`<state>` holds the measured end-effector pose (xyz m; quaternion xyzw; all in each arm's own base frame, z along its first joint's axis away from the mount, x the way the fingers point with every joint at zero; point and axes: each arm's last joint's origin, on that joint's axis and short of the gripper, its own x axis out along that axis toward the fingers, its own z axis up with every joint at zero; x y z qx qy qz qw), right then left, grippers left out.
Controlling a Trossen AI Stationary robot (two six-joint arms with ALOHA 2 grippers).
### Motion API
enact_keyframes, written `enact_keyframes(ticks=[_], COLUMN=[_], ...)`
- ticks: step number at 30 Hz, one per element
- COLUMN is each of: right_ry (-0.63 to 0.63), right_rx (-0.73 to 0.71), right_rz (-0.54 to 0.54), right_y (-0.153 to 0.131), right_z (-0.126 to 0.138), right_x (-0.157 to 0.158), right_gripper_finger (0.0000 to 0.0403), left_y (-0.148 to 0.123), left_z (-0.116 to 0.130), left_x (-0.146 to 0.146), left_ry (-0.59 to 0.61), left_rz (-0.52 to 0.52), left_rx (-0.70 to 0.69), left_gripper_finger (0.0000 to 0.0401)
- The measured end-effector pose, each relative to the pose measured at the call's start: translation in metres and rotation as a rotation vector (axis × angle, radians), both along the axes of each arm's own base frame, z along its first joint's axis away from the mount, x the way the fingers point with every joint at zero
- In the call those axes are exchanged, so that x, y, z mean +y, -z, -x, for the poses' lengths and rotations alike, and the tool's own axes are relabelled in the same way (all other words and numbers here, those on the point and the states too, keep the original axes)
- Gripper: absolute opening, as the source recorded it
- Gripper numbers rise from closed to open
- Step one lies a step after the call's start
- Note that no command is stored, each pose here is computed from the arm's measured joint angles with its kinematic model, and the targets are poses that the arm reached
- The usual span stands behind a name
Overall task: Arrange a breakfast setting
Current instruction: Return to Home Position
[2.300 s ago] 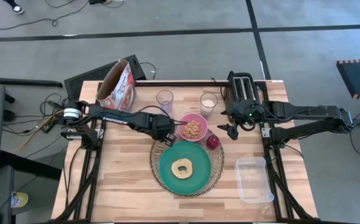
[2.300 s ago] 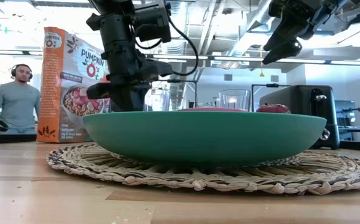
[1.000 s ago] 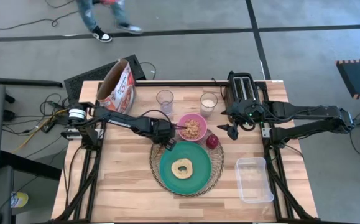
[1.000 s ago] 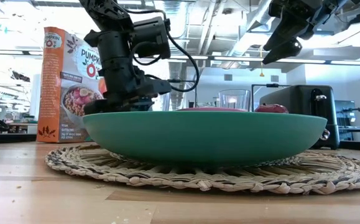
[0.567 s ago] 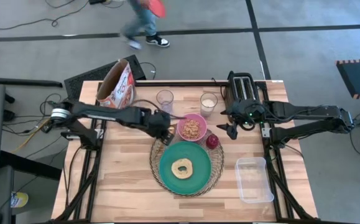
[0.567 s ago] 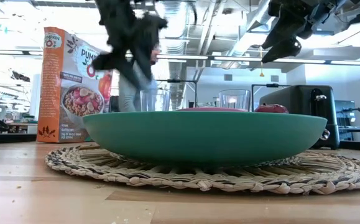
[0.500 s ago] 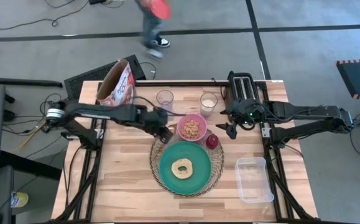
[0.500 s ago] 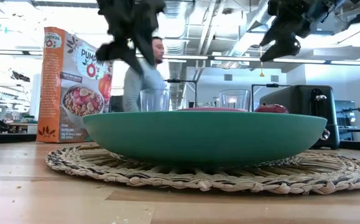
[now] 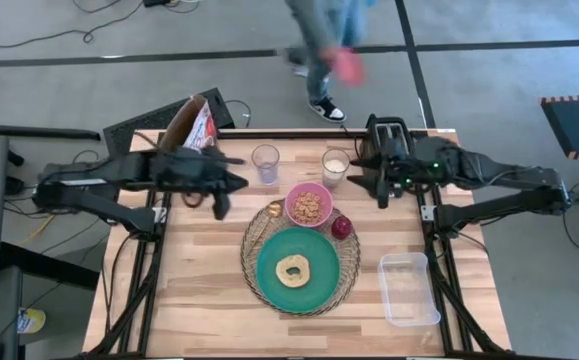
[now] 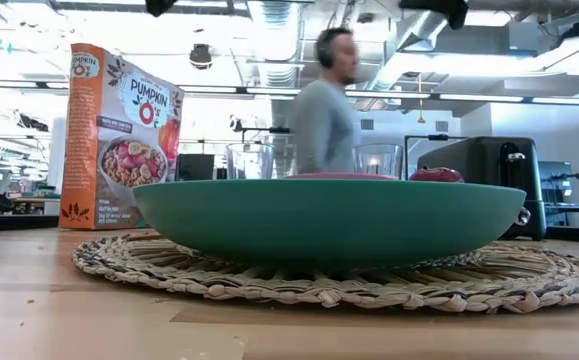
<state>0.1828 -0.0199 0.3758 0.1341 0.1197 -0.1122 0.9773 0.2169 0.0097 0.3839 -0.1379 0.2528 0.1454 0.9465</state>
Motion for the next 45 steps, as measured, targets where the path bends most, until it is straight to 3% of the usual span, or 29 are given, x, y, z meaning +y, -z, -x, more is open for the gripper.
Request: enact_keyframes(ticks=[4, 9, 11, 13, 16, 24, 28, 32, 40, 45], right_ry=[-0.021, -0.042, -0.054, -0.051, -0.035, -0.027, -0.047, -0.057, -0.058, -0.056], right_rx=[-0.096, -0.150, -0.190, -0.243, -0.296, -0.269, -0.260, -0.255, -0.368, -0.426], right_rz=[-0.032, -0.080, -0.094, -0.106, -0.137, -0.148, -0.038, -0.007, -0.007, 0.025], right_y=[-0.006, 0.001, 0.004, 0.005, 0.009, 0.014, 0.017, 0.038, 0.084, 0.105], right_z=[0.011, 0.031, 0.038, 0.047, 0.059, 0.074, 0.072, 0.073, 0.091, 0.104], right_x=[0.006, 0.013, 0.015, 0.017, 0.018, 0.018, 0.018, 0.018, 0.018, 0.017], right_gripper_finger=[0.0178, 0.0043, 0.0018, 0.0023, 0.0062, 0.0136, 0.0145, 0.0147, 0.0147, 0.0147], left_y=[-0.007, 0.011, 0.020, 0.030, 0.042, 0.054, 0.058, 0.074, 0.125, 0.154], left_z=[0.025, 0.061, 0.075, 0.089, 0.108, 0.138, 0.137, 0.132, 0.133, 0.136], left_x=[-0.002, -0.004, -0.004, -0.004, -0.004, -0.003, -0.006, -0.008, -0.007, -0.007], left_ry=[0.073, 0.118, 0.110, 0.091, 0.048, -0.042, 0.129, 0.236, 0.206, 0.174], left_rz=[-0.031, -0.016, 0.001, 0.025, 0.075, 0.116, -0.010, -0.068, -0.125, -0.125], left_rx=[-0.078, -0.195, -0.250, -0.283, -0.313, -0.339, -0.340, -0.448, -0.590, -0.594], left_gripper_finger=[0.0005, 0.0001, 0.0002, 0.0002, 0.0002, 0.0002, 0.0002, 0.0002, 0.0002, 0.0002])
